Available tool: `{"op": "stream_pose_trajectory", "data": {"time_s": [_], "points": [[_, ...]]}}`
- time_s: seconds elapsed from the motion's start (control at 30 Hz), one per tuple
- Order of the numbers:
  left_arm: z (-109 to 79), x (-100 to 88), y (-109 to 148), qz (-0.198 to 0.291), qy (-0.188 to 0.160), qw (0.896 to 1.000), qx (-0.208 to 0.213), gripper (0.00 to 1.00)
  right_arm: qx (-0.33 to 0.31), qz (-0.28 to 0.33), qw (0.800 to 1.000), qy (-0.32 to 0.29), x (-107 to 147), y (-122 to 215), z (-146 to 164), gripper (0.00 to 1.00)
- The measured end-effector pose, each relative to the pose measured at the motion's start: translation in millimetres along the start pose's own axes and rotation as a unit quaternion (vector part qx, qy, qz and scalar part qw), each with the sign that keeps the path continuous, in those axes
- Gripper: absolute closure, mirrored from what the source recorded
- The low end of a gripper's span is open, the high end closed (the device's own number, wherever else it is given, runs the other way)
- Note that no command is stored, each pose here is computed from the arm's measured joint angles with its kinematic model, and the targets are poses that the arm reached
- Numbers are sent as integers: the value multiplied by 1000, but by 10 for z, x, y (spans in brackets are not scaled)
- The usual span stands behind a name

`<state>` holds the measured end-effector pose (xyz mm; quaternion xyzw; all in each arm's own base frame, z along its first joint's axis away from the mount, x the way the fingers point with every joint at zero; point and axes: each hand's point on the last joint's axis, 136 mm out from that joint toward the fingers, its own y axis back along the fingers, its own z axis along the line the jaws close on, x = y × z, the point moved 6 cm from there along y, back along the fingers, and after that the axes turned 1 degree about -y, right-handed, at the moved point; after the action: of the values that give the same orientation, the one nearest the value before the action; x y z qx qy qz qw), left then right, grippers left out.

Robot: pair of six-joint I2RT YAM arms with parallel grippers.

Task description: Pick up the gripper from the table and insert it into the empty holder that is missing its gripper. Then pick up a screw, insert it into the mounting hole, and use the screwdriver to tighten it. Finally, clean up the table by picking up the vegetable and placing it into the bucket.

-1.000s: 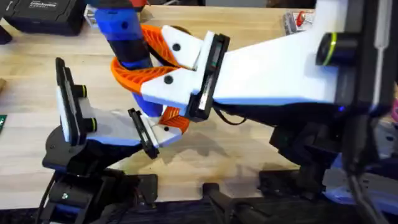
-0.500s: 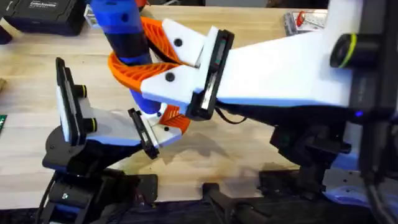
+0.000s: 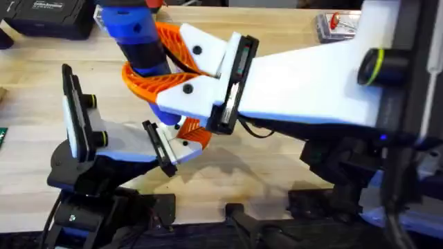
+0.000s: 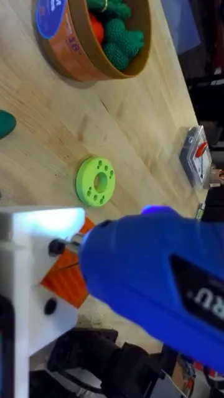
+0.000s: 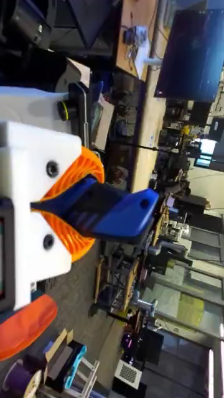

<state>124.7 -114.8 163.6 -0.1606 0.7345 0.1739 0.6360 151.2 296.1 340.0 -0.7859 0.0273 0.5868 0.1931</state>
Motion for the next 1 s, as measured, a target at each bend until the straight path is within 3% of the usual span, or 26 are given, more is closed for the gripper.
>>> {"op": "stream_pose_trajectory", "data": {"time_s": [0.53, 1.0], "points": [[0, 0, 0, 0, 0, 1000, 0, 996, 1, -6, 1000, 3, -88, 45, -3, 976], [0, 0, 0, 0, 0, 1000, 0, 996, -3, 16, 1000, -3, -2, 46, 12, 976]]}}
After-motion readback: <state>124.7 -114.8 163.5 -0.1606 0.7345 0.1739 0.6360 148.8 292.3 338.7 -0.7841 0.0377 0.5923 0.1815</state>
